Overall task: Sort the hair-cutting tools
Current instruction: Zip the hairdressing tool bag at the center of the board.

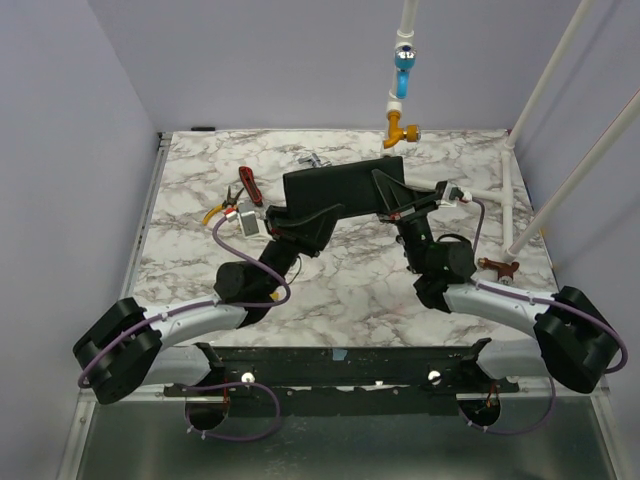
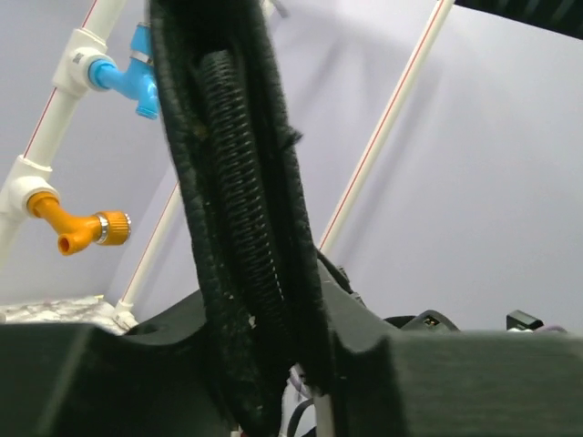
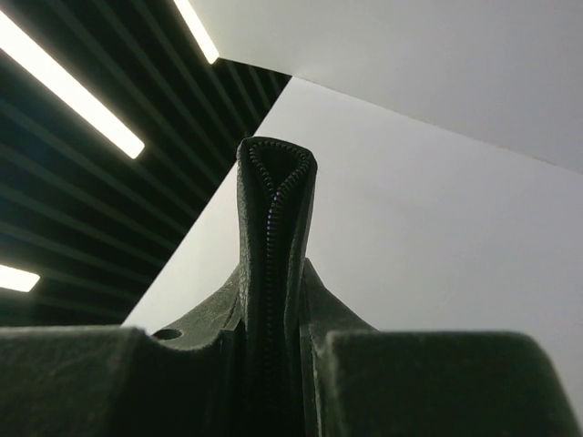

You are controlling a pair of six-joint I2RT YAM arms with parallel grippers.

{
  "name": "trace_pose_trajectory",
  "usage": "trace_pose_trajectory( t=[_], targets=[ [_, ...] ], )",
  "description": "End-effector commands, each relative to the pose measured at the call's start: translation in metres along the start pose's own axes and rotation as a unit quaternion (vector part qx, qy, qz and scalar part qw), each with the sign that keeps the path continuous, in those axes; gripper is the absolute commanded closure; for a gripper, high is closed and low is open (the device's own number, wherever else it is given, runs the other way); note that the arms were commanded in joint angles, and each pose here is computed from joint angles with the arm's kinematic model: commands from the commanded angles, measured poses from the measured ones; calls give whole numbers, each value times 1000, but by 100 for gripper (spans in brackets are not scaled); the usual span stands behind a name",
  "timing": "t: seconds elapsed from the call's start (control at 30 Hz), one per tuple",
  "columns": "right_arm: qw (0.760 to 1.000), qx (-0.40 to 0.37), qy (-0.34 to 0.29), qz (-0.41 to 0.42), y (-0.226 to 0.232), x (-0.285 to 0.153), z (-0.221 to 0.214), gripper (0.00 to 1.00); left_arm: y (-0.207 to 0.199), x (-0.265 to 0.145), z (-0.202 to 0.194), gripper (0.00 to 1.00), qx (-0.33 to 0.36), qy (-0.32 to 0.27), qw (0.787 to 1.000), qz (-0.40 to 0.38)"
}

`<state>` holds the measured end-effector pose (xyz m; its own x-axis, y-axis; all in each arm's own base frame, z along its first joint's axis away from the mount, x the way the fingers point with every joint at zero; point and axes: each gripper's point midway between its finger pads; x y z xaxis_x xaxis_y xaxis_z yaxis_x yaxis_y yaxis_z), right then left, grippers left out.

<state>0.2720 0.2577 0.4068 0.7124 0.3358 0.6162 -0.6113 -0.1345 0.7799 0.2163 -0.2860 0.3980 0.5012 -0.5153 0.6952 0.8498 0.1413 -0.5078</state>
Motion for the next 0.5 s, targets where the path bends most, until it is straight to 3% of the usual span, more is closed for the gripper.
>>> trace_pose_trajectory(
  t=[0.0,0.13,0.27,0.47],
  targets=[
    [999,-14,44,-6,1,-8,-16,99,-26,10,25,80,-20,-50,997,-45],
    [996,-34,82,-14,-3,-19,-27,99,-24,7,31,100,-29,-51,997,-47],
    [980,-92,178,-17,-7,-34,-55,97,-21,1,36,100,-65,-22,996,-56],
    [956,-163,242,12,8,-60,-62,53,-16,-21,41,100,-117,59,989,-73]
  ],
)
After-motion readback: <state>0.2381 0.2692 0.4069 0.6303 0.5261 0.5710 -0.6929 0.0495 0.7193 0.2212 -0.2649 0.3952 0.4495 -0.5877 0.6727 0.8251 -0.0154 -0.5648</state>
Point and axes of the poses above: each gripper's point midway between its finger pads, its own x axis out along the fingers, its own y axis along the line the jaws close on, z = x × y, and after that the axes turned 7 degrees about -x, right-handed
